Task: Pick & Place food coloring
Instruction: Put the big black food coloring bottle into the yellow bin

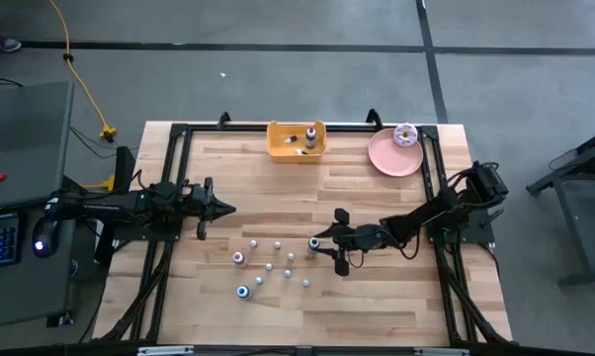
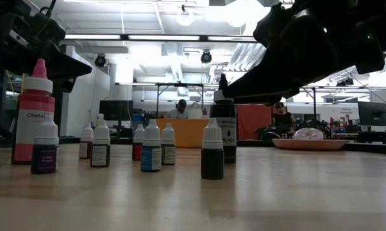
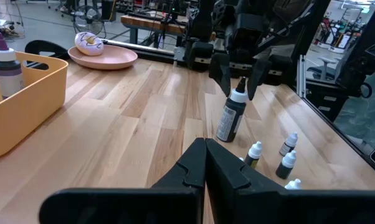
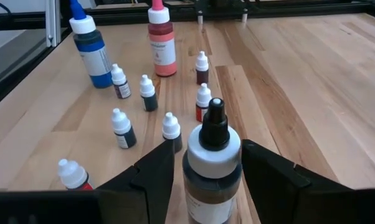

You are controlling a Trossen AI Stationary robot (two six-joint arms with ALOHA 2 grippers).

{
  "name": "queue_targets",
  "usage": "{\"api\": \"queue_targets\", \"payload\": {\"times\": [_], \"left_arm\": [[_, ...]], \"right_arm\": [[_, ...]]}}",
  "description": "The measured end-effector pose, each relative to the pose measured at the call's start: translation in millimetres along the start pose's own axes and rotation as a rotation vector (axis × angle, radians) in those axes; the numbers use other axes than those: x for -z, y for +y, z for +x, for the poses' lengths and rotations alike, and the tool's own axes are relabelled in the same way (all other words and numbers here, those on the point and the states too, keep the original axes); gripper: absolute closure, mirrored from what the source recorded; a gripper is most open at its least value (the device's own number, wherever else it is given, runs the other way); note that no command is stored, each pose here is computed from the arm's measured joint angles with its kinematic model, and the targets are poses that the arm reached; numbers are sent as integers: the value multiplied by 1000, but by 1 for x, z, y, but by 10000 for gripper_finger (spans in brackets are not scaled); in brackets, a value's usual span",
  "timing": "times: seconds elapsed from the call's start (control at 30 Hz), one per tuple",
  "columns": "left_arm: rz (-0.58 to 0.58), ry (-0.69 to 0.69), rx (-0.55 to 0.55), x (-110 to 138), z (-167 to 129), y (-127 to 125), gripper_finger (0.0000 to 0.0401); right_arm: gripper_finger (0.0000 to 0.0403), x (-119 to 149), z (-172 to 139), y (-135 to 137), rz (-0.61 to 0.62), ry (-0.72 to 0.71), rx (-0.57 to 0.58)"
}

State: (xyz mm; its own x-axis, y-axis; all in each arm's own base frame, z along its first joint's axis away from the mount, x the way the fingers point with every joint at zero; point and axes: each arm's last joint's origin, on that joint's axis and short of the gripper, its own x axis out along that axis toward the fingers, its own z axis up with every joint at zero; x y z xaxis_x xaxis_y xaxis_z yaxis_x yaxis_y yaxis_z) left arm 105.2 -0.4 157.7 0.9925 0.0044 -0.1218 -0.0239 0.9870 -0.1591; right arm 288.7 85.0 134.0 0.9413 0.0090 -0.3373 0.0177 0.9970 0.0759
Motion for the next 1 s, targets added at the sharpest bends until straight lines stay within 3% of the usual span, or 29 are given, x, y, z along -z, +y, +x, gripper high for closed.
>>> {"api": "queue_targets", "payload": {"times": [0.57,1.0], "left_arm": [[0,0,0,0,0,0,400],[0,0,0,0,0,0,400]], "right_arm": [[276,-6,6,-5,1,26,23],[293,-5,6,-7,83,30,63]]}}
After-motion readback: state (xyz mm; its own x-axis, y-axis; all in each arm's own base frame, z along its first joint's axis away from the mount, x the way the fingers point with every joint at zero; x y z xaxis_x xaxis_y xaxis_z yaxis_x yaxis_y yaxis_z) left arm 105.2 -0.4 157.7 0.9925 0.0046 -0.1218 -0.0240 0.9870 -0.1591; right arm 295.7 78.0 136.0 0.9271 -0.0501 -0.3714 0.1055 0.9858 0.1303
